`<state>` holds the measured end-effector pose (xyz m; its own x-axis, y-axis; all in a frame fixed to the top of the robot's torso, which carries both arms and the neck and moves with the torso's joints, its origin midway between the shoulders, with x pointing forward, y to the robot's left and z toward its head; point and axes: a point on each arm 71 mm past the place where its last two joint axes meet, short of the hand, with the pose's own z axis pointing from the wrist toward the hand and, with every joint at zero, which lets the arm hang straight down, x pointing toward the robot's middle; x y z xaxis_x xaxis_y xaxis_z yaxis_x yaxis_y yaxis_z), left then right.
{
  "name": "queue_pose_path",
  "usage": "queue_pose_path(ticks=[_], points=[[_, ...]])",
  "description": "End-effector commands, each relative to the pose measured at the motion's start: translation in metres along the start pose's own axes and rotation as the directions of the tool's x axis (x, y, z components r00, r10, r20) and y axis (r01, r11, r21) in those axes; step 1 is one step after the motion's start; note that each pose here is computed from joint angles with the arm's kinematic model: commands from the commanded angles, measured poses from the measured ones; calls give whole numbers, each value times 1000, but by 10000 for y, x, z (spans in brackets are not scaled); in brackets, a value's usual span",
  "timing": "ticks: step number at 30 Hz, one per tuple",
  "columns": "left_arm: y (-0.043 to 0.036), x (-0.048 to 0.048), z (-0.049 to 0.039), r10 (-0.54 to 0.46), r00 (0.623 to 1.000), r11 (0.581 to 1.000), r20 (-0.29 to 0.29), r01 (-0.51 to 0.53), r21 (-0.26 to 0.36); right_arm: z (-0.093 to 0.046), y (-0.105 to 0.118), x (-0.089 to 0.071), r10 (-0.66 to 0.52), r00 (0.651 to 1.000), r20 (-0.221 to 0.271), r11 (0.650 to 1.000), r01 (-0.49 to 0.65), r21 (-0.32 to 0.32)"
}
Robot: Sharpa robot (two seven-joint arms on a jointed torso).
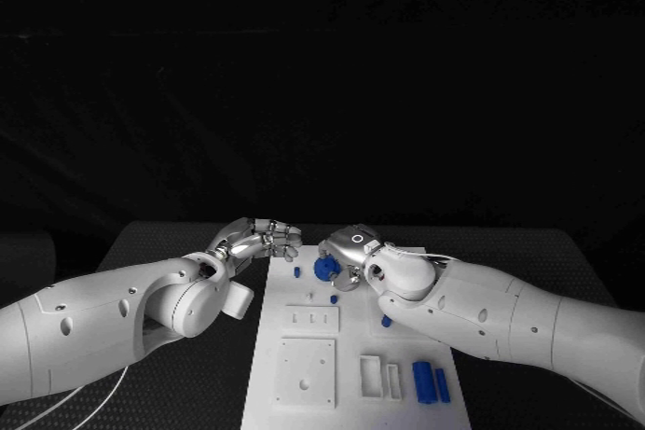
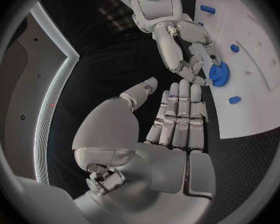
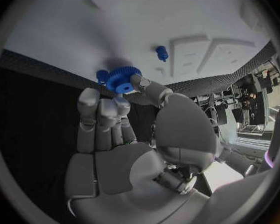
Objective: Assemble the parts on the task board
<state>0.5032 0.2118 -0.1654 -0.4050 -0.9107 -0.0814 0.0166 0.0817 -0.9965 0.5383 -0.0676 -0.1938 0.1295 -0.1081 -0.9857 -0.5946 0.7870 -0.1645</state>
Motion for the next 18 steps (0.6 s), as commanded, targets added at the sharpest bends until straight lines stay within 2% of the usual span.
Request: queue_pose_path(ticks=[1, 9, 18], points=[[-14, 11, 8, -4, 1000, 1000, -5, 4, 9, -20, 16, 78, 0, 999, -50, 1000, -1, -12], [-13, 23, 18, -6, 1000, 1000, -11, 6, 8, -33, 11, 137, 1, 997, -79, 1000, -1, -1], [-11, 18, 22, -5, 1000, 1000, -9, 5, 9, -38, -30, 141, 1, 998, -69, 1000, 1, 16]])
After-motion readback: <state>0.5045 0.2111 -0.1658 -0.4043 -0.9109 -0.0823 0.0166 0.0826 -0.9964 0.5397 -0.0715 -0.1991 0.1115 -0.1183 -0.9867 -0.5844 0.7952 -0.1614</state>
